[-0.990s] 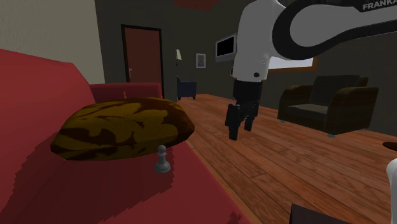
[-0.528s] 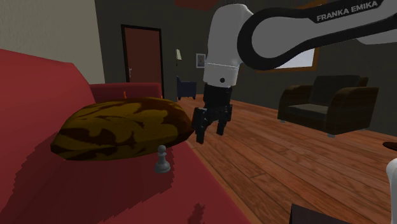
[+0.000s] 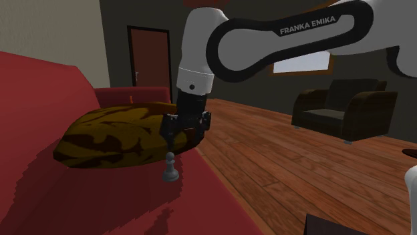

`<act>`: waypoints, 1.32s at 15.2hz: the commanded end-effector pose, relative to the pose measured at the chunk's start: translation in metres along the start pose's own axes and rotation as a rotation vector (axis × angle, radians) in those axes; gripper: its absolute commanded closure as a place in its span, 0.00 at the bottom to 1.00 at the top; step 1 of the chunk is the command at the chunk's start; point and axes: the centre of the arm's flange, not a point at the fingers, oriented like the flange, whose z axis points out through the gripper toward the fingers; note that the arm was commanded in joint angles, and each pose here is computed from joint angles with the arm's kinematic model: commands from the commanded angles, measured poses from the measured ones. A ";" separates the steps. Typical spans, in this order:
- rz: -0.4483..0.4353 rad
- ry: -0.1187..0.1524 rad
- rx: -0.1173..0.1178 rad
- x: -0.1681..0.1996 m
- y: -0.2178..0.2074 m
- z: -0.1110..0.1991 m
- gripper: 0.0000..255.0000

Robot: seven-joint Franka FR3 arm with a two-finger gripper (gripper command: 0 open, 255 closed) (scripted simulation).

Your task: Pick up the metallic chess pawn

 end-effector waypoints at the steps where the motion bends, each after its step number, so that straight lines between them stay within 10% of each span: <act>1: 0.013 0.018 0.011 0.016 -0.018 0.005 0.00; 12: 0.021 0.028 0.018 0.017 -0.026 0.046 0.00; 13: 0.020 0.028 0.018 0.018 -0.026 0.047 1.00; 20: 0.020 0.028 0.018 0.018 -0.027 0.047 1.00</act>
